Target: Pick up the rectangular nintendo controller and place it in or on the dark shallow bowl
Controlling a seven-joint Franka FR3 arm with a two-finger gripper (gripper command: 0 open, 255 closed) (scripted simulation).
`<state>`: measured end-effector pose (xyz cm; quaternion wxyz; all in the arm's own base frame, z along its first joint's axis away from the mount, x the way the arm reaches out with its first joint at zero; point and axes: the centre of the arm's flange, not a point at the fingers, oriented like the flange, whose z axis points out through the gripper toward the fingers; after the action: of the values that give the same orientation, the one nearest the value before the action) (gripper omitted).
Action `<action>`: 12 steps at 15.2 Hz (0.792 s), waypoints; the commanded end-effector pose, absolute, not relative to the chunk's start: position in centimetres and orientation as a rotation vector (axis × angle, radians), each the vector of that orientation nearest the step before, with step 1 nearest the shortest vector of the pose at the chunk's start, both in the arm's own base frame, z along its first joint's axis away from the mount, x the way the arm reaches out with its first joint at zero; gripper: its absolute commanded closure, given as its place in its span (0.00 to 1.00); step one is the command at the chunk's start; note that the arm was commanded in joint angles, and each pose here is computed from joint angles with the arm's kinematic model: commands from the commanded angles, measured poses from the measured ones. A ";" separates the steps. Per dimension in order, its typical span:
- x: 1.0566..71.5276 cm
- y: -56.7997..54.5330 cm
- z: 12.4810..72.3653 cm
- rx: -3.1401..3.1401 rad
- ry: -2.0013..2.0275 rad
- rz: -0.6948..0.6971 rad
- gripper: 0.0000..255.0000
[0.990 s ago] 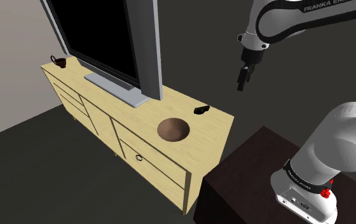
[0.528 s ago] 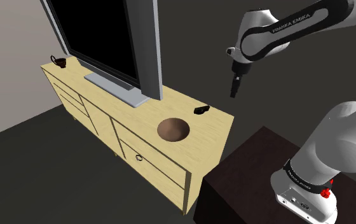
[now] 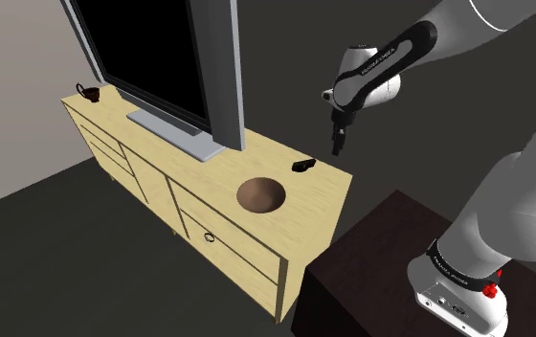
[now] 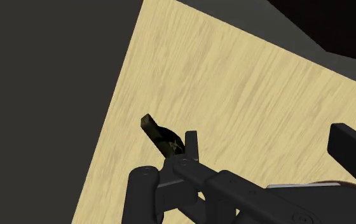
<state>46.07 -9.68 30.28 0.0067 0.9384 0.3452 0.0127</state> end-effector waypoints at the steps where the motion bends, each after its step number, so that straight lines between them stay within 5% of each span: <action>1: 47.8 -10.0 28.1 2.900 1.162 0.050 0.00; 12: 57.0 -10.1 17.3 2.689 1.570 0.098 0.00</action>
<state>56.09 -10.32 18.46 0.0130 0.8704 0.4913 0.0297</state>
